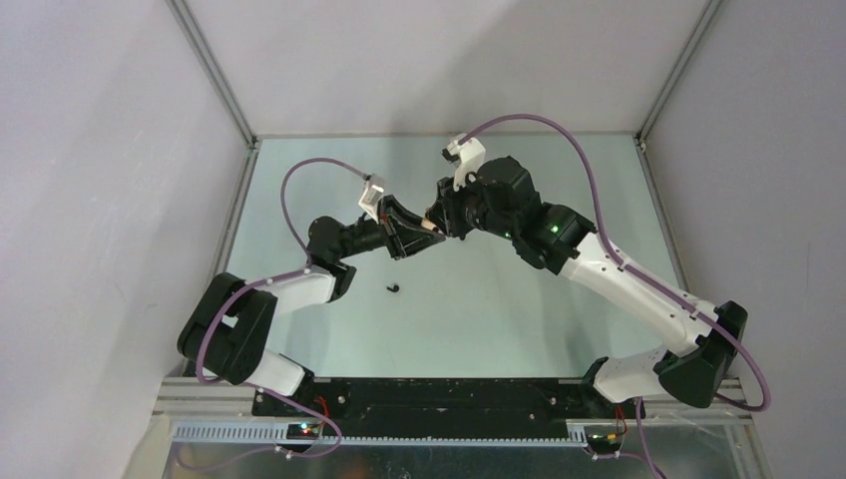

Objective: Insert the wireless bluetooth earbuds into the charging case
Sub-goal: Place the earbud in the charging case.

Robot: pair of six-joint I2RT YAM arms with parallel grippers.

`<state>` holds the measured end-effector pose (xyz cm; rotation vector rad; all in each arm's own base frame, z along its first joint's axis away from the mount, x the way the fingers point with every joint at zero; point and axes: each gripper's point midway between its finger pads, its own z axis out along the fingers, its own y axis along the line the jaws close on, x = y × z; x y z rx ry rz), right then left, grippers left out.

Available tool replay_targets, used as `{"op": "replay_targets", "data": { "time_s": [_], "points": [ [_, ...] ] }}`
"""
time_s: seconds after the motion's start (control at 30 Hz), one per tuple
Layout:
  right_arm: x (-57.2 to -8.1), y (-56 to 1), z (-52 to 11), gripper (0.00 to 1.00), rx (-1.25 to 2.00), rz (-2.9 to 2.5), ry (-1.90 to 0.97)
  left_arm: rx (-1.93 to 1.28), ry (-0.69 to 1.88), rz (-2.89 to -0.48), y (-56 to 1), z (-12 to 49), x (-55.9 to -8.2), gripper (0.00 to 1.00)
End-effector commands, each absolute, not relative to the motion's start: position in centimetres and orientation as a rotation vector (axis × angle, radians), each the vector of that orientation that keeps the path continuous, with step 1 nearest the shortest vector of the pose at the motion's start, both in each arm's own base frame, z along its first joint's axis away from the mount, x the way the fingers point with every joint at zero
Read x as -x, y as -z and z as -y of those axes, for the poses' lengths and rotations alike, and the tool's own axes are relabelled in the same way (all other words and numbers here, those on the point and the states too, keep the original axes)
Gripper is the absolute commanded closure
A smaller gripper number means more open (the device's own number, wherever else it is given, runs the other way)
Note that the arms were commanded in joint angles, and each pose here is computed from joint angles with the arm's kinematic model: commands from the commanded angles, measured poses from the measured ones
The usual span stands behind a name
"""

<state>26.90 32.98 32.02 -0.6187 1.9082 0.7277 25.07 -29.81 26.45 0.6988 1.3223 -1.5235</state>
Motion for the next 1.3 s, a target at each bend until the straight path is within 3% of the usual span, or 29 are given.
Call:
{"op": "replay_targets", "data": {
  "time_s": [0.0, 0.57, 1.27],
  "points": [
    [-26.7, -32.5, -32.3, 0.75, 0.614, -1.89, -0.721, -0.711, 1.48, -1.195, -29.1, 29.2, -24.8, 0.97],
    [-26.8, -35.2, -31.3, 0.61, 0.635, -1.801, -0.687, -0.785, 1.463, -1.162, -28.9, 29.2, -23.9, 0.97],
    [-26.1, -35.6, -31.3, 0.61, 0.725, -1.741, -0.608, -0.845, 1.431, -1.124, -29.3, 29.0, -23.0, 0.97]
  ]
}}
